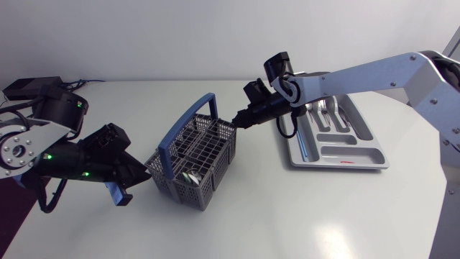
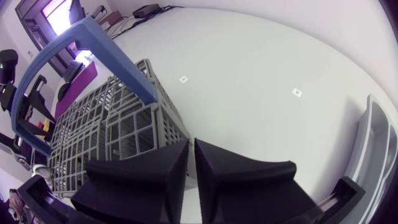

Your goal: Unload the cutlery basket into the drawer organizer.

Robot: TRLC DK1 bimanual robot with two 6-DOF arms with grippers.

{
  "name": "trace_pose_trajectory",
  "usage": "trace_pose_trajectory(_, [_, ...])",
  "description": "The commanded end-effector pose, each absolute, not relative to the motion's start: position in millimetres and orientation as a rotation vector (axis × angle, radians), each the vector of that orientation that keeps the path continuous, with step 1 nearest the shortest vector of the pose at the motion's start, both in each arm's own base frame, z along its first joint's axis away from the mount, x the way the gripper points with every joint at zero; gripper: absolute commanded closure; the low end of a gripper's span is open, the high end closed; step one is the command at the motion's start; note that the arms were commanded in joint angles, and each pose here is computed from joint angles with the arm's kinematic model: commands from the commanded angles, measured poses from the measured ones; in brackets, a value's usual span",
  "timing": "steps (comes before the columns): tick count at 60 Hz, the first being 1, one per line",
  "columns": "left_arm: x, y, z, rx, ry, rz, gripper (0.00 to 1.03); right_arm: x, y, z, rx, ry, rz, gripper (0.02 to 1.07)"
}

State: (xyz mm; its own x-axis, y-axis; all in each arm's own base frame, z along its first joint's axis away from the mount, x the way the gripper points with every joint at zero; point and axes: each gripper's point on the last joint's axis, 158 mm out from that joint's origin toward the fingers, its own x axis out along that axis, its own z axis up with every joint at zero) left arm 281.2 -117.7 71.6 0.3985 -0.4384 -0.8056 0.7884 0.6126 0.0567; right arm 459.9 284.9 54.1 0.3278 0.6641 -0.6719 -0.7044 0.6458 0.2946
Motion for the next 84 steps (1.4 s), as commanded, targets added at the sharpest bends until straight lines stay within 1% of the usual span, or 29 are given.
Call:
trace_pose_trajectory(1, [283.4, -119.2, 55.1, 0.455, 0.877, -0.822, 0.70, 440.7, 297.8, 54.1, -0.047, 0.884, 0.952, 0.92])
trace_pose_trajectory(19, [319.0, -120.5, 56.3, 0.441, 0.821, -0.783, 0.70, 389.0, 296.6, 57.1, -0.082, 0.918, 1.012, 0.92])
trace_pose_trajectory(33, [360.6, -106.1, 52.6, 0.421, 0.808, -0.726, 0.70, 342.0, 295.8, 61.3, -0.094, 0.937, 1.055, 0.92])
trace_pose_trajectory(45, [392.4, -107.4, 52.8, 0.402, 0.798, -0.706, 0.70, 312.8, 292.7, 59.9, -0.101, 0.953, 1.075, 0.92])
trace_pose_trajectory(51, [401.2, -111.3, 54.1, 0.393, 0.794, -0.706, 0.70, 302.4, 291.7, 63.9, -0.104, 0.946, 1.082, 0.92])
trace_pose_trajectory(60, [412.3, -114.4, 56.2, 0.374, 0.783, -0.694, 0.70, 308.6, 286.4, 63.4, -0.121, 0.921, 1.044, 0.92])
trace_pose_trajectory(70, [407.4, -112.0, 55.1, 0.367, 0.789, -0.689, 0.70, 326.1, 275.1, 55.0, -0.119, 0.921, 0.989, 0.92])
trace_pose_trajectory(75, [405.2, -103.5, 59.0, 0.361, 0.785, -0.669, 0.69, 330.2, 267.9, 55.6, -0.118, 0.916, 0.968, 0.92])
trace_pose_trajectory(84, [392.8, -82.5, 77.2, 0.346, 0.756, -0.617, 0.69, 334.8, 251.9, 62.1, -0.127, 0.885, 0.923, 0.91])
